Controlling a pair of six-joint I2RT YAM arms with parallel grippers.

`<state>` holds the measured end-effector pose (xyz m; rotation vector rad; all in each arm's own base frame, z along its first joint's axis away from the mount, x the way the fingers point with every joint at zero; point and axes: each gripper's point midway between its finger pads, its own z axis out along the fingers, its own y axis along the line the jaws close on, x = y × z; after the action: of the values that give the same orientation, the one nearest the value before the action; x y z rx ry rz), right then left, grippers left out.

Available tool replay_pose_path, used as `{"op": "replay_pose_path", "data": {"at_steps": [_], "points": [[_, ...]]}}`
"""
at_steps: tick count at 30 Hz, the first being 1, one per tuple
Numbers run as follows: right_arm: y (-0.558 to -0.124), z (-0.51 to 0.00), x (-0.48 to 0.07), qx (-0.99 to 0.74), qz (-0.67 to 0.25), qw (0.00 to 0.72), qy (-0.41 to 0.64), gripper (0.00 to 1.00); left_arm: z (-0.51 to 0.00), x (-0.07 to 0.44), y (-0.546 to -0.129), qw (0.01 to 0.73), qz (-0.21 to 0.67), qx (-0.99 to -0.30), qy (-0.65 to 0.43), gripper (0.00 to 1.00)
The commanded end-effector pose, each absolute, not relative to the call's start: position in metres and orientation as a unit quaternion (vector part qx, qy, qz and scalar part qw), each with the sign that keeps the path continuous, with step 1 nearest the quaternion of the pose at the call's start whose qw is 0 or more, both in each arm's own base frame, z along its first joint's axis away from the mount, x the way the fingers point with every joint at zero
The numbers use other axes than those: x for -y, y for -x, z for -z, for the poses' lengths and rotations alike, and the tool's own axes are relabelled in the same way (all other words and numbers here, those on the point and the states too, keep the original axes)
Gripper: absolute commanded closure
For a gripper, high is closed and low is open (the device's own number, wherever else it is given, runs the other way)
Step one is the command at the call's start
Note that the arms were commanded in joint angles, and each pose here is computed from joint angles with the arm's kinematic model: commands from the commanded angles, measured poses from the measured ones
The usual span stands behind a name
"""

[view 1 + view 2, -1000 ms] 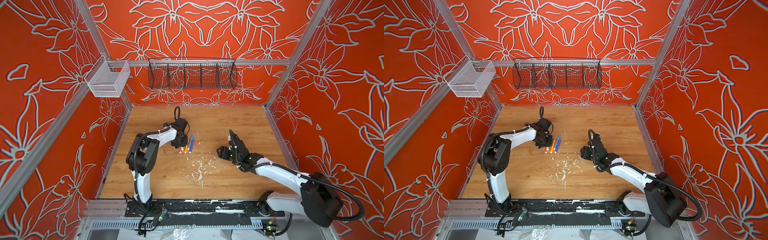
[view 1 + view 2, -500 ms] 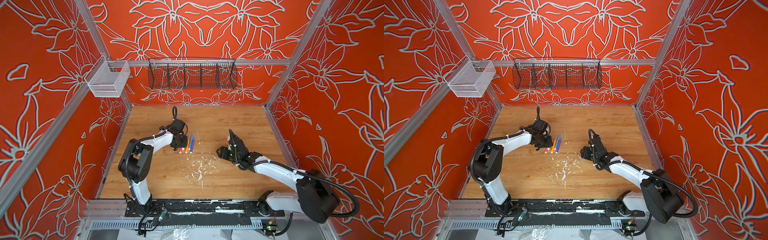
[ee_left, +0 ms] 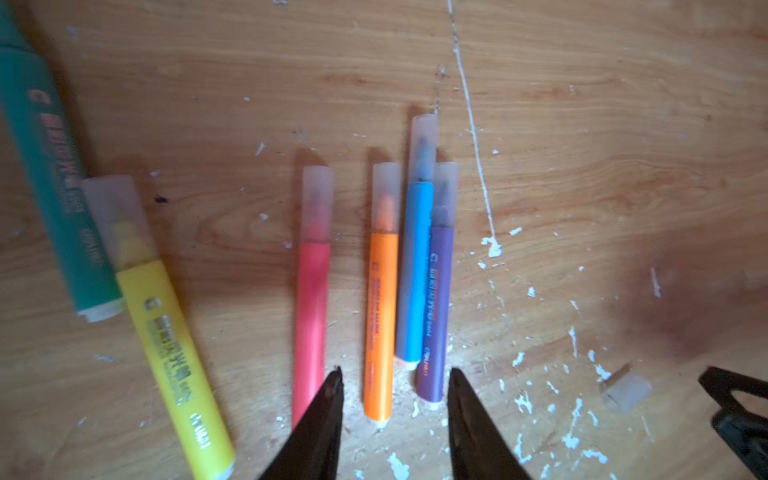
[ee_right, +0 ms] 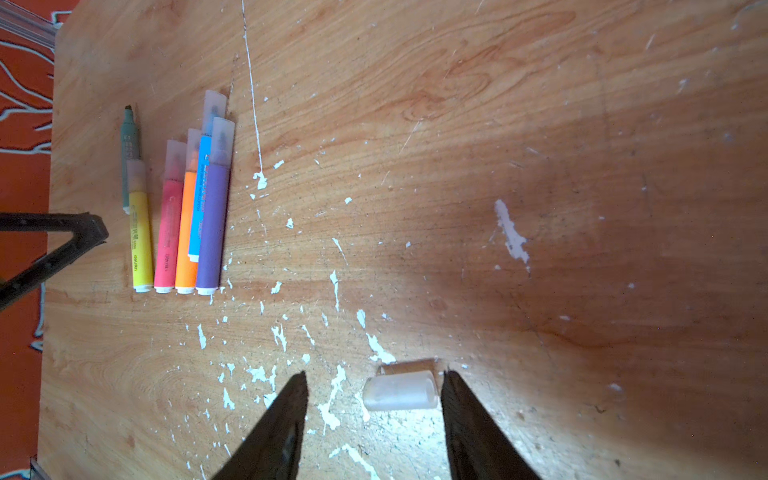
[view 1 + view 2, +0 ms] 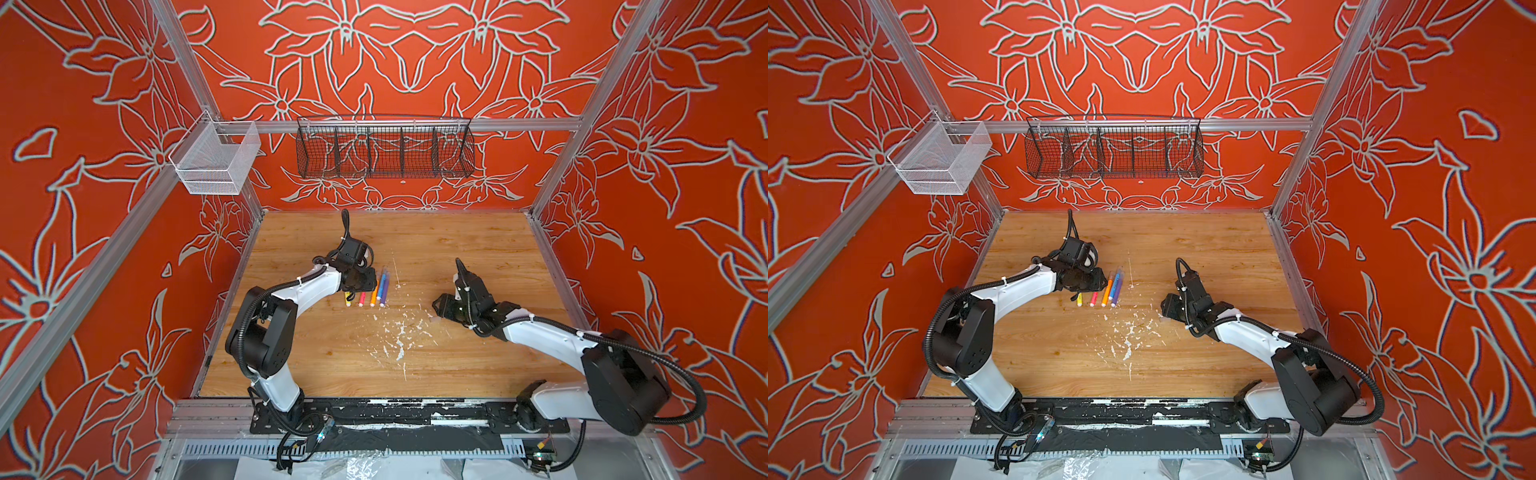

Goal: Insert the pens into the pen caps
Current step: 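Move the open left gripper over the uncapped green marker, then lower the left gripper and close it on the green marker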

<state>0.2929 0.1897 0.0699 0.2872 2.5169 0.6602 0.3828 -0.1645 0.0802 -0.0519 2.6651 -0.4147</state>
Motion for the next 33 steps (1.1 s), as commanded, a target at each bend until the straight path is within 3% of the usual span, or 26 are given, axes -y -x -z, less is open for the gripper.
{"op": "replay_pose_path", "data": {"at_steps": [1,7,15,33], "points": [[-0.302,-0.08,-0.195,-0.922,-0.26,0.262,-0.114,0.47,-0.082,0.132,-0.385,0.231,0.068,-0.969,0.058,0.6],[-0.302,-0.08,-0.198,-0.922,-0.267,0.258,-0.112,0.49,-0.086,0.097,-0.395,0.255,-0.001,-0.963,0.089,0.61],[-0.301,-0.08,-0.201,-0.921,-0.275,0.252,-0.109,0.5,-0.068,0.057,-0.409,0.222,-0.033,-0.966,0.127,0.68],[-0.301,-0.069,-0.212,-0.926,-0.285,0.224,-0.102,0.53,-0.026,0.062,-0.417,0.133,-0.013,-0.984,0.122,0.69]]}}
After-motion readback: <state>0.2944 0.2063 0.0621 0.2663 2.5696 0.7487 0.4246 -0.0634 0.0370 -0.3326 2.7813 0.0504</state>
